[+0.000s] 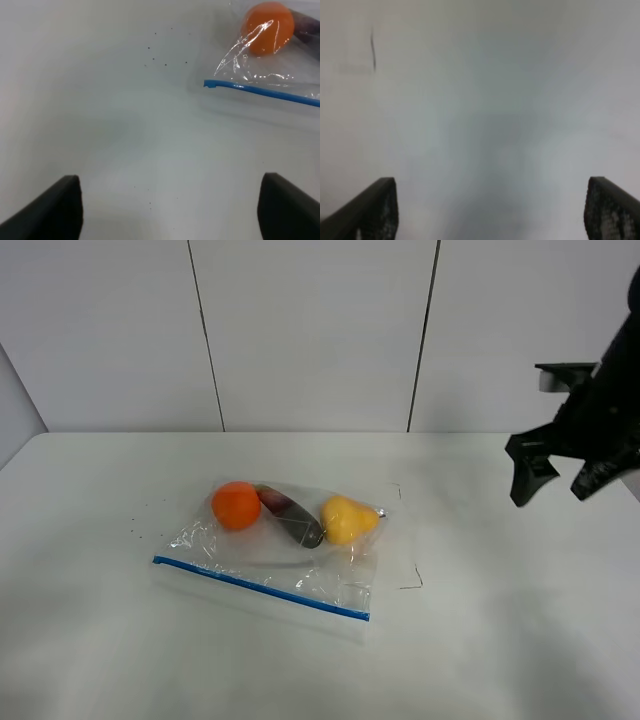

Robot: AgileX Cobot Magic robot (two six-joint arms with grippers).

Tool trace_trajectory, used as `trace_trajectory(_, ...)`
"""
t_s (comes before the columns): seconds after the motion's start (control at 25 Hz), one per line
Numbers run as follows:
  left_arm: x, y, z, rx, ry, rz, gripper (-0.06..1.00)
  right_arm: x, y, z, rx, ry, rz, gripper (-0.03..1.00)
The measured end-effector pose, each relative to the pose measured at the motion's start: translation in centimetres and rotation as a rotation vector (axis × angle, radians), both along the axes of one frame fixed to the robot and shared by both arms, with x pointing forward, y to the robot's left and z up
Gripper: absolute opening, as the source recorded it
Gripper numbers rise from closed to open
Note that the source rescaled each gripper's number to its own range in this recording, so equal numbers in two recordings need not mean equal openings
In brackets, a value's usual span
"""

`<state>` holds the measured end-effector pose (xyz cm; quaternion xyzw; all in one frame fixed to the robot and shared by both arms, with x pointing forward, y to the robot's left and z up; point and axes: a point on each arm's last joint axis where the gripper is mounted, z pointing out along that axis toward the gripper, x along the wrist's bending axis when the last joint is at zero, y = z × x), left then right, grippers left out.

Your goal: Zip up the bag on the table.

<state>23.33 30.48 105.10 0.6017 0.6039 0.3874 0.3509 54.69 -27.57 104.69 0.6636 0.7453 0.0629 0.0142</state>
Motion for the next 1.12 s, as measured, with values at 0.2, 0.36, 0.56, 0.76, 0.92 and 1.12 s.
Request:
trace_trajectory(0.2, 0.0, 0.0, 0.0, 0.000, 0.000, 0.000, 0.89, -8.3, -0.5, -1.5, -0.011, 0.073, 0.002, 0.95)
trace_trajectory(0.36, 0.0, 0.0, 0.0, 0.000, 0.000, 0.000, 0.89, -14.2, -0.8, -2.9, -0.009, 0.026, -0.002, 0.95)
trace_trajectory(0.56, 0.0, 0.0, 0.0, 0.000, 0.000, 0.000, 0.89, -19.4, -1.1, -2.8, 0.002, -0.212, -0.009, 0.95)
trace_trajectory(0.76, 0.0, 0.0, 0.0, 0.000, 0.000, 0.000, 0.89, -23.4, -1.4, -1.2, 0.021, -0.494, -0.020, 0.95)
trace_trajectory(0.92, 0.0, 0.0, 0.0, 0.000, 0.000, 0.000, 0.89, -25.9, -1.5, -0.2, 0.034, -0.670, -0.024, 0.95)
trace_trajectory(1.12, 0.0, 0.0, 0.0, 0.000, -0.001, 0.000, 0.89, -27.3, -1.6, 0.2, 0.040, -0.762, -0.024, 0.95)
